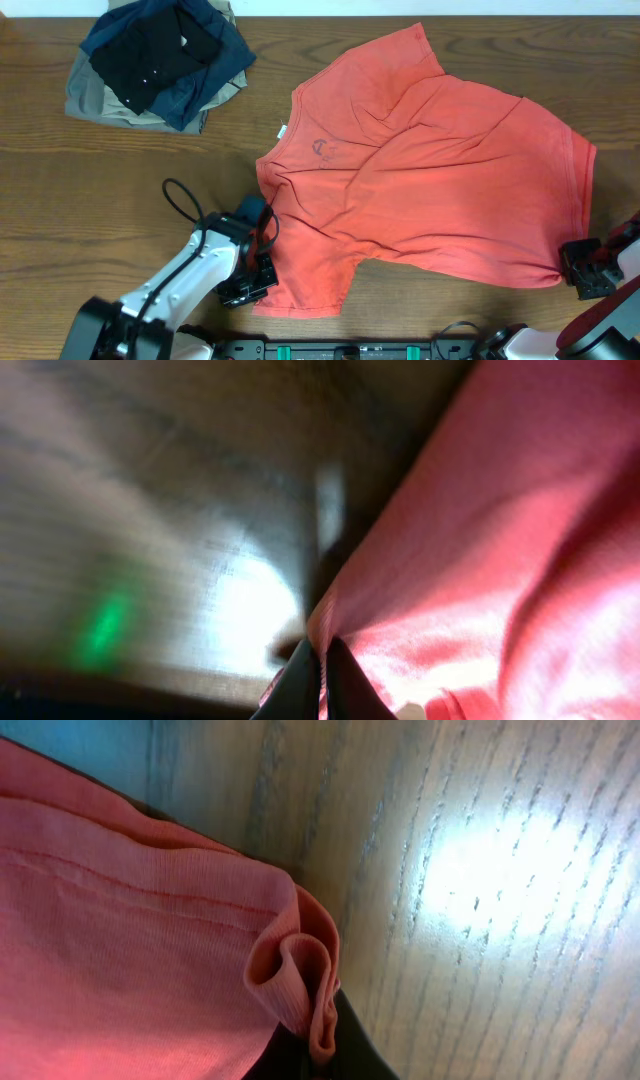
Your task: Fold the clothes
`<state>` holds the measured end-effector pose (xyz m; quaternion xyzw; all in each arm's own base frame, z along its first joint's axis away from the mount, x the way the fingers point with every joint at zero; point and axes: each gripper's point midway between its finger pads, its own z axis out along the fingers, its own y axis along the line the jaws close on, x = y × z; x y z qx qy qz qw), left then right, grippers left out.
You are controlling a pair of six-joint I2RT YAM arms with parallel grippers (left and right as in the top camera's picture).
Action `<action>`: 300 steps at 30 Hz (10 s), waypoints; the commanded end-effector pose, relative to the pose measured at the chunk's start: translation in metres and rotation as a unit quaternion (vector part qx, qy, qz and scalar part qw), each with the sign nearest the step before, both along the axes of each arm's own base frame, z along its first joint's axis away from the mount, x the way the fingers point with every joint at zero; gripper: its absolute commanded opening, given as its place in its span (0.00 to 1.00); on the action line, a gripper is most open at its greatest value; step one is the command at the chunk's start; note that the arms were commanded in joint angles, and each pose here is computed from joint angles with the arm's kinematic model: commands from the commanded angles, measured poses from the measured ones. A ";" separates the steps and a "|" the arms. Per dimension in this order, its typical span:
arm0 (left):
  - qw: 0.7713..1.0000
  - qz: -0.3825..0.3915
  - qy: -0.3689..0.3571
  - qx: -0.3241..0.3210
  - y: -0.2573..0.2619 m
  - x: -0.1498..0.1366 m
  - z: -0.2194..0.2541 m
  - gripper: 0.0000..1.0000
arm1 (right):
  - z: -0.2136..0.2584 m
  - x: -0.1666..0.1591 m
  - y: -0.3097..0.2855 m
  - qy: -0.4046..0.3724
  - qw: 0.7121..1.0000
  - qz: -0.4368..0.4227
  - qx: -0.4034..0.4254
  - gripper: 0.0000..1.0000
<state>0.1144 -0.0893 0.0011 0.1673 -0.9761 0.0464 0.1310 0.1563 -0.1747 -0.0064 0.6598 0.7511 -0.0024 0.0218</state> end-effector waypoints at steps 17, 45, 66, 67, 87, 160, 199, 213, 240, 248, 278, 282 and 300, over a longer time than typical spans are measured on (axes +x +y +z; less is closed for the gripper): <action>0.891 -0.037 -0.422 -0.163 -0.023 0.058 0.157 0.06 | 0.031 -0.006 0.004 0.016 1.000 0.004 0.027 0.02; 0.801 -0.007 -0.596 -0.063 0.032 0.062 0.277 0.06 | 0.049 0.025 -0.014 -0.042 0.999 0.009 0.006 0.01; 0.993 -0.085 -0.077 0.011 -0.001 0.047 0.070 0.73 | 0.050 0.029 -0.010 -0.052 0.998 0.029 0.014 0.02; 0.994 -0.085 -0.063 0.016 0.000 0.046 0.065 0.70 | 0.050 0.029 -0.010 -0.053 0.998 0.029 0.014 0.02; 0.997 -0.074 0.006 -0.015 -0.016 0.013 0.000 0.68 | 0.050 0.030 -0.011 -0.054 0.998 0.031 0.012 0.02; 0.869 -0.027 -0.488 0.083 -0.014 0.169 0.183 0.06 | 0.051 0.037 -0.006 -0.075 0.996 0.033 0.027 0.01; 0.808 0.042 -0.569 0.150 -0.026 0.307 0.119 0.06 | 0.075 0.128 -0.035 -0.176 0.968 0.120 -0.130 0.01; 0.813 0.037 -0.559 0.156 -0.033 0.323 0.073 0.24 | 0.075 0.125 -0.053 -0.152 0.969 0.091 -0.175 0.22; 0.921 -0.143 -0.355 -0.077 -0.098 0.212 0.057 0.88 | 0.091 0.143 0.058 -0.182 0.932 0.312 0.011 0.82; 0.946 -0.130 -0.290 -0.056 -0.092 0.201 0.009 0.78 | 0.081 0.131 0.064 -0.140 0.944 0.300 0.011 0.66; 0.981 0.009 -0.152 0.122 -0.018 0.141 -0.011 0.25 | 0.078 0.119 0.070 -0.118 0.943 0.310 0.029 0.66; 0.975 0.046 -0.121 0.178 0.006 0.121 -0.002 0.19 | 0.077 0.113 0.069 -0.103 0.945 0.310 0.028 0.67; 0.960 -0.042 -0.275 0.005 -0.047 0.161 0.070 0.44 | 0.076 0.110 0.076 -0.095 0.941 0.322 0.035 0.73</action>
